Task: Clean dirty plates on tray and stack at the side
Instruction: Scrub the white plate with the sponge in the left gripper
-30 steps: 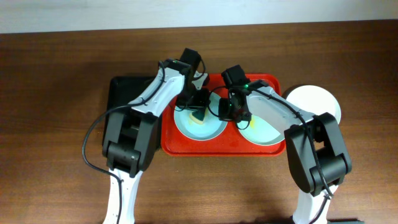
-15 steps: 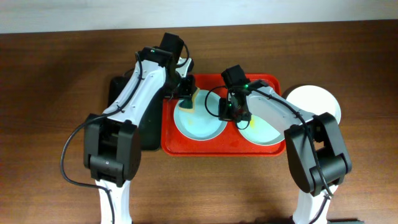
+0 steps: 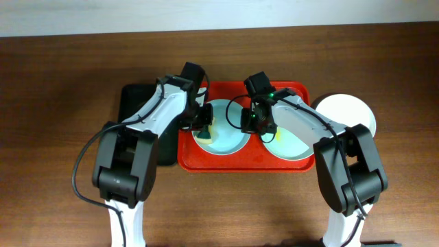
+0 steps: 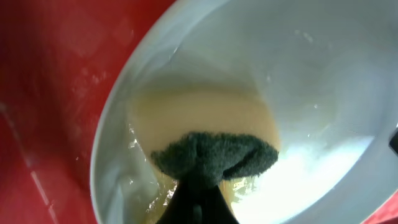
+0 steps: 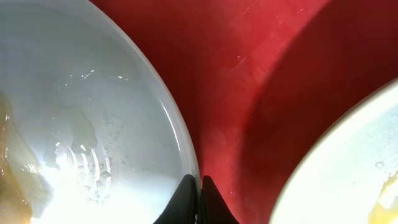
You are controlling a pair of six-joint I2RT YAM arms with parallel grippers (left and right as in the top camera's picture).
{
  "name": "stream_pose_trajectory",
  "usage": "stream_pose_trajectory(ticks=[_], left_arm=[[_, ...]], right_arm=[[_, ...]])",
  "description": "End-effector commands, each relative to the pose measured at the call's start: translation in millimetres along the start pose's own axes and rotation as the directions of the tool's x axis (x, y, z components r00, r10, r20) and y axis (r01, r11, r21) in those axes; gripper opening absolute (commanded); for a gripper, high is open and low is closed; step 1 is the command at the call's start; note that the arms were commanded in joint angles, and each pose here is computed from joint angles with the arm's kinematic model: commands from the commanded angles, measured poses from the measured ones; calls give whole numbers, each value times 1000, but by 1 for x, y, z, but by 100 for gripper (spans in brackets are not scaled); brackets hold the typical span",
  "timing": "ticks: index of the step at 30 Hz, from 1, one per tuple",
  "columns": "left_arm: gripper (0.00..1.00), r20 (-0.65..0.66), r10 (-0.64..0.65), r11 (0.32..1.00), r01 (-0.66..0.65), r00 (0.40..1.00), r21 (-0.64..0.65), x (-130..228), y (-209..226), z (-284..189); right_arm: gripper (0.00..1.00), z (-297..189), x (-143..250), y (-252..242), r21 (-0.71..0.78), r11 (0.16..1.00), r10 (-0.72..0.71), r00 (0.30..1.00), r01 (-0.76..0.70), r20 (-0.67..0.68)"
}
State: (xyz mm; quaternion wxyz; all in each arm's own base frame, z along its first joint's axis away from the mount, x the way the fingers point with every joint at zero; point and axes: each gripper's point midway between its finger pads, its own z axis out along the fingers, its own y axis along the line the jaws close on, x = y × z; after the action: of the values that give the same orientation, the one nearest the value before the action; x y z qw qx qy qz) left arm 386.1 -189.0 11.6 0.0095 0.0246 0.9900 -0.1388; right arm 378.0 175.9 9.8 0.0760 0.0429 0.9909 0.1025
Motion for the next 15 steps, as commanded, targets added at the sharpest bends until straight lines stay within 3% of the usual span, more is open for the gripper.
stream_pose_trajectory(ticks=[1,10,15], left_arm=[[0,-36,-20,1000,21,999,15,21,3,28],[0,18,65,929,-67,998,365,13,-65,28],[0,86,38,910,-70,996,408,-12,-69,-1]], right_arm=[[4,9,12,-4,18,1000,-14,999,15,-34],[4,9,12,-4,19,1000,-14,999,15,-35],[4,9,12,-4,19,1000,-15,999,15,-35]])
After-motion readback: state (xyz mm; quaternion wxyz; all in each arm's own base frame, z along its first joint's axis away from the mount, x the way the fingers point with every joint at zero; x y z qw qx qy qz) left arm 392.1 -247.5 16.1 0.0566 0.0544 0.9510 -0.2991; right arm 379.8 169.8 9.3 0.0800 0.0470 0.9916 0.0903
